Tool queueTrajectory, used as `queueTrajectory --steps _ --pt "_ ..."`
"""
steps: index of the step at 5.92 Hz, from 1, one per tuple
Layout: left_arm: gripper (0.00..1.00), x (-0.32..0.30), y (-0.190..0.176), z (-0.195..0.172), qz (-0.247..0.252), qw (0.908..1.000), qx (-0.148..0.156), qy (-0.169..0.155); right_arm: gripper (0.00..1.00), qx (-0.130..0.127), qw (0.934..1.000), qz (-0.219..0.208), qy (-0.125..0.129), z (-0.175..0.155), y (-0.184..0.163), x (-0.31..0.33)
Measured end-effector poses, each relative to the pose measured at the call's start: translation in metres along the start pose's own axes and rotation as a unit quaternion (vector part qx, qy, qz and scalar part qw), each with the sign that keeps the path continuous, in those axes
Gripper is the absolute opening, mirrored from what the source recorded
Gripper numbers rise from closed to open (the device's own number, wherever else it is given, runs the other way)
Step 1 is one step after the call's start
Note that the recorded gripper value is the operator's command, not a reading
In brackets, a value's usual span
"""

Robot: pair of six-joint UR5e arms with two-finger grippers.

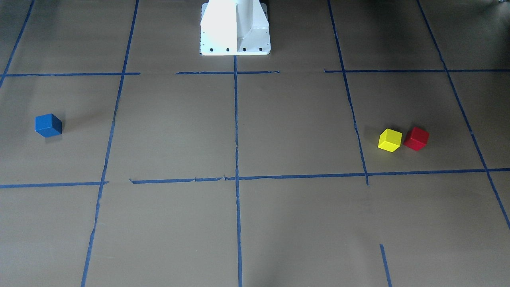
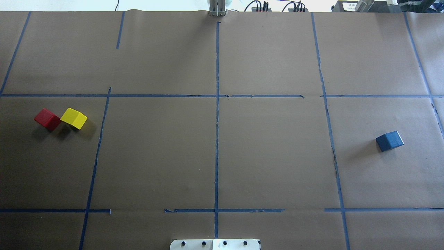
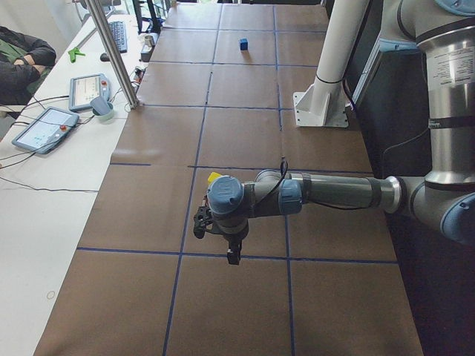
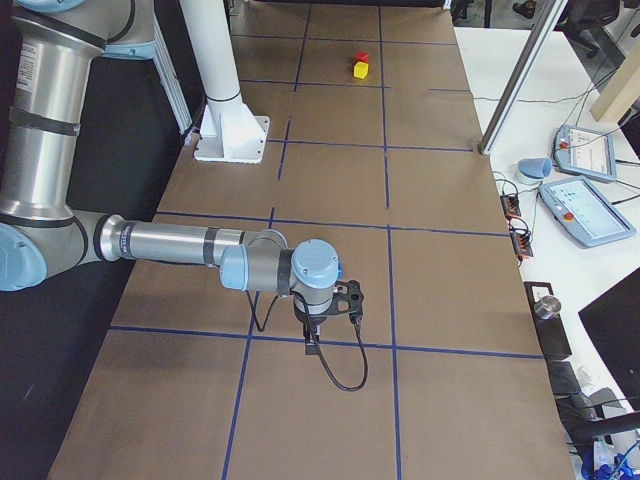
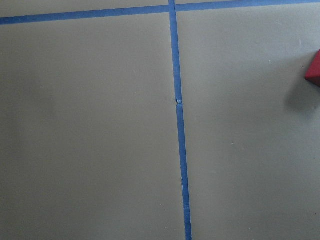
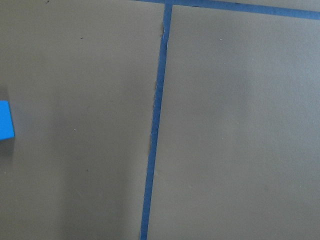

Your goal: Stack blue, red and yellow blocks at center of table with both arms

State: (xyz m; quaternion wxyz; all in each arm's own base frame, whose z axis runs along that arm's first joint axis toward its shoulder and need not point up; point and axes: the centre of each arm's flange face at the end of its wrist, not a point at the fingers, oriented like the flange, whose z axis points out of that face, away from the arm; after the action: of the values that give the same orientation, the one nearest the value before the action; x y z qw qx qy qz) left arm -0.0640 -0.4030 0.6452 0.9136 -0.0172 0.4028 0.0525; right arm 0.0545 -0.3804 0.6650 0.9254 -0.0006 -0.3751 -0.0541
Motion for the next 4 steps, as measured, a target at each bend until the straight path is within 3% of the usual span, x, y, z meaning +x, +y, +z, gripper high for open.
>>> queueTrajectory --steps 2,4 --pt "1.0 0.001 0.0 -0.001 0.001 1.0 0.001 0.0 1.0 0.001 1.0 0.0 0.001 -0.001 -0.001 -0.001" --pt "1.0 0.002 0.0 -0.001 0.001 1.0 0.0 0.001 1.0 0.035 0.9989 -0.031 0.005 -0.031 -0.04 -0.027"
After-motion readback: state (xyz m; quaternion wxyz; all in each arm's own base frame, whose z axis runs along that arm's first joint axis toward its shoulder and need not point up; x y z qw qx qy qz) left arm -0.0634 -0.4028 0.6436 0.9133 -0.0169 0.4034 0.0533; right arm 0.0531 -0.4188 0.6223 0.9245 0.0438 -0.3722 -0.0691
